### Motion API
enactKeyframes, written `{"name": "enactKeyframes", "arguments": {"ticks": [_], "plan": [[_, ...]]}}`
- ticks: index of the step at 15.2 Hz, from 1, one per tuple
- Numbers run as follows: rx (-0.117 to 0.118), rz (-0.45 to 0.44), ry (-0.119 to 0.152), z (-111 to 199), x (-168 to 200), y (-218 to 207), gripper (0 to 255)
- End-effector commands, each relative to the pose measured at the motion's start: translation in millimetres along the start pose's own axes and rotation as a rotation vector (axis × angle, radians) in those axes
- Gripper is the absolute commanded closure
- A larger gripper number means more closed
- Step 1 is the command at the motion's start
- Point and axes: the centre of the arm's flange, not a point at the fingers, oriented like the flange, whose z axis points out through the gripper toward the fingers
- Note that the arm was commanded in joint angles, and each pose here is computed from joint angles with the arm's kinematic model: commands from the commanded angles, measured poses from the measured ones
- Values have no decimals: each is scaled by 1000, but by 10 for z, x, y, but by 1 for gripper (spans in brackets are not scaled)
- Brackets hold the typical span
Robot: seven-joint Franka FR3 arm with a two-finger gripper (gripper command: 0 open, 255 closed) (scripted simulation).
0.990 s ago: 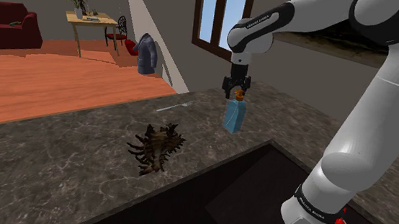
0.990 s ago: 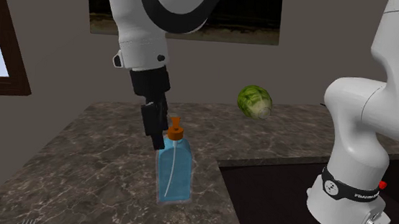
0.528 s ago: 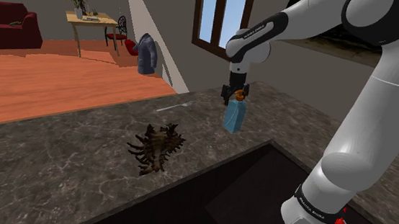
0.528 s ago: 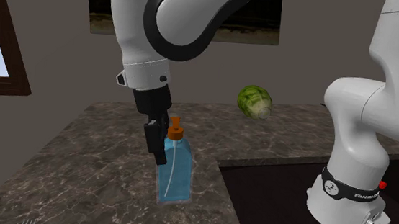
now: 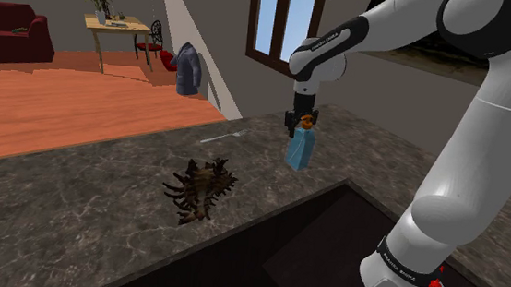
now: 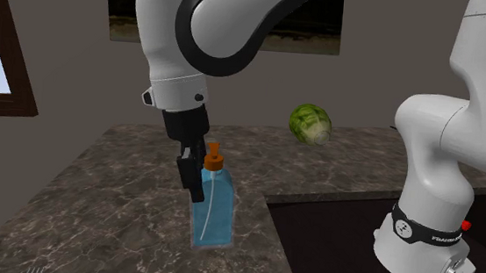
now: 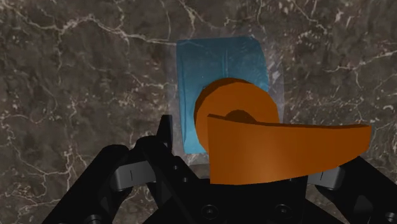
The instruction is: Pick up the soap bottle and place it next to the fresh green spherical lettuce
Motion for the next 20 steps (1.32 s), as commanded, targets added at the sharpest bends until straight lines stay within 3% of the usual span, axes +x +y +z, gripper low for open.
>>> {"name": "enactKeyframes", "arguments": {"ticks": [1, 9, 20], "plan": [[0, 0, 0, 1, 0, 0, 255], [0, 0, 0, 1, 0, 0, 255], [0, 0, 0, -571, -100, -23, 255]]}}
